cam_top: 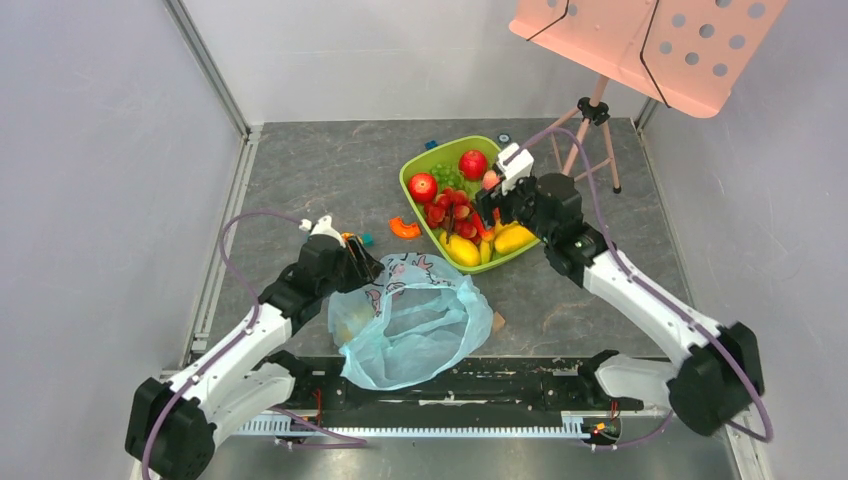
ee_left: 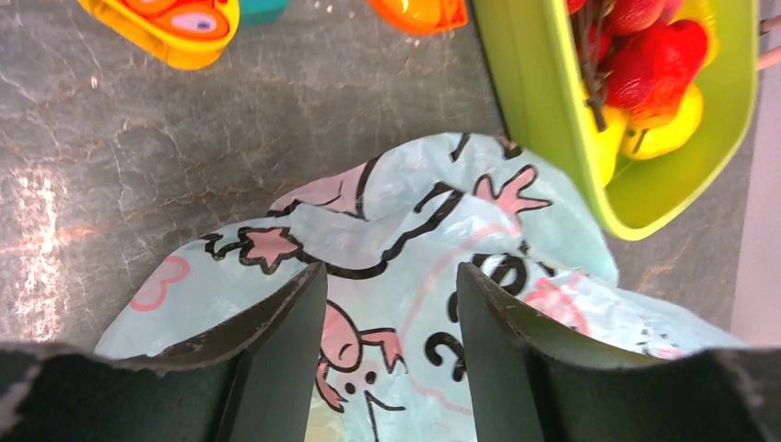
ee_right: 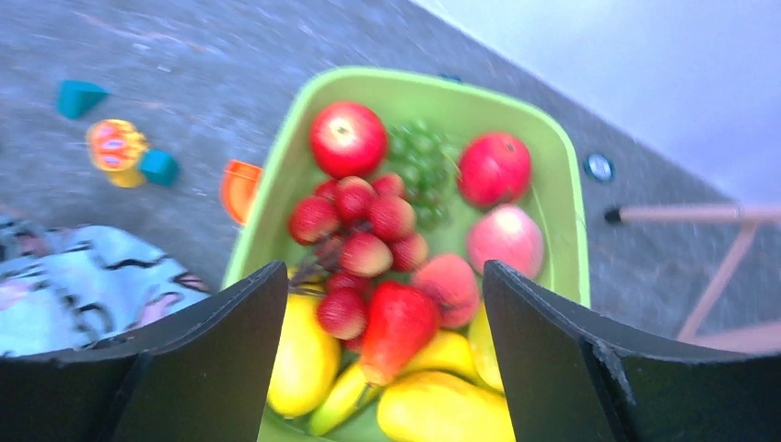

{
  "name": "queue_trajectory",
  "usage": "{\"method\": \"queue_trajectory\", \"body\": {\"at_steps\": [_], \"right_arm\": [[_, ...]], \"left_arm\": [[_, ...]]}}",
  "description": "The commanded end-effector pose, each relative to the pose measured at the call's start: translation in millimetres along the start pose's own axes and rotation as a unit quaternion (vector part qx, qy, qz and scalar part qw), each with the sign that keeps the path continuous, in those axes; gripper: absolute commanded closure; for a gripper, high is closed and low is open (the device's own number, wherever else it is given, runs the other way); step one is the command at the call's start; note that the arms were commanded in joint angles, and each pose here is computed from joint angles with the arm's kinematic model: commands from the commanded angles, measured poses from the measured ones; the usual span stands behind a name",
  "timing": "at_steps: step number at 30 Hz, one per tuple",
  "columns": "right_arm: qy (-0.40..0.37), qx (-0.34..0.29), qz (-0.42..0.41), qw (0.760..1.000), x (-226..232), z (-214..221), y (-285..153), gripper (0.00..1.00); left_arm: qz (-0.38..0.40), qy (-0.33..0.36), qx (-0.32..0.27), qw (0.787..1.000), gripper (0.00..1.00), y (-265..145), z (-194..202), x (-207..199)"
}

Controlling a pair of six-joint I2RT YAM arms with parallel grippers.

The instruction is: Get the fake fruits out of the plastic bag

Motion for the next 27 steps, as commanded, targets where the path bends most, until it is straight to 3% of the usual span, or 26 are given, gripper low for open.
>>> {"method": "queue_trajectory", "body": {"at_steps": [1,5,13,20,27], "right_arm": [[-0.074,-0.091,-0.074,0.99,35.7,-38.7,-28.4,0.21],[-0.103,-0.109,-0.138,0.979,80.7,-54.6,-46.9,0.22],[-0.136,-0.102,-0.26,0.95,152.9,-42.7,-76.2,0.26],[-0.166,-0.049,-0.336,0.926,196.3,-4.3,-86.5,0.35],[-0.097,0.011,-0.328,0.94,203.7,48.2,-75.0,0.46]], "left_arm": [[0.0,0.002,-0.039,0.999,0.38,-16.1,-25.4,-12.9],[-0.003,0.002,-0.051,0.999,0.34,-26.0,-35.7,-17.4],[-0.033,0.0,-0.077,0.996,0.34,-54.1,-41.1,-11.5],[-0.054,-0.018,-0.044,0.997,0.5,-47.9,-15.0,6.3],[-0.076,-0.054,-0.013,0.996,0.68,-36.5,13.1,24.5]]}}
Point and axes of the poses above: each gripper's point midway between its finger pads, its own y axis out along the fingers, its own x axis along the line the jaws close on, z = x × y, the point moved 9 cm from there along -y, back along the fingers, and after that the axes turned 5 degrees about y, right-handed, at the moved point
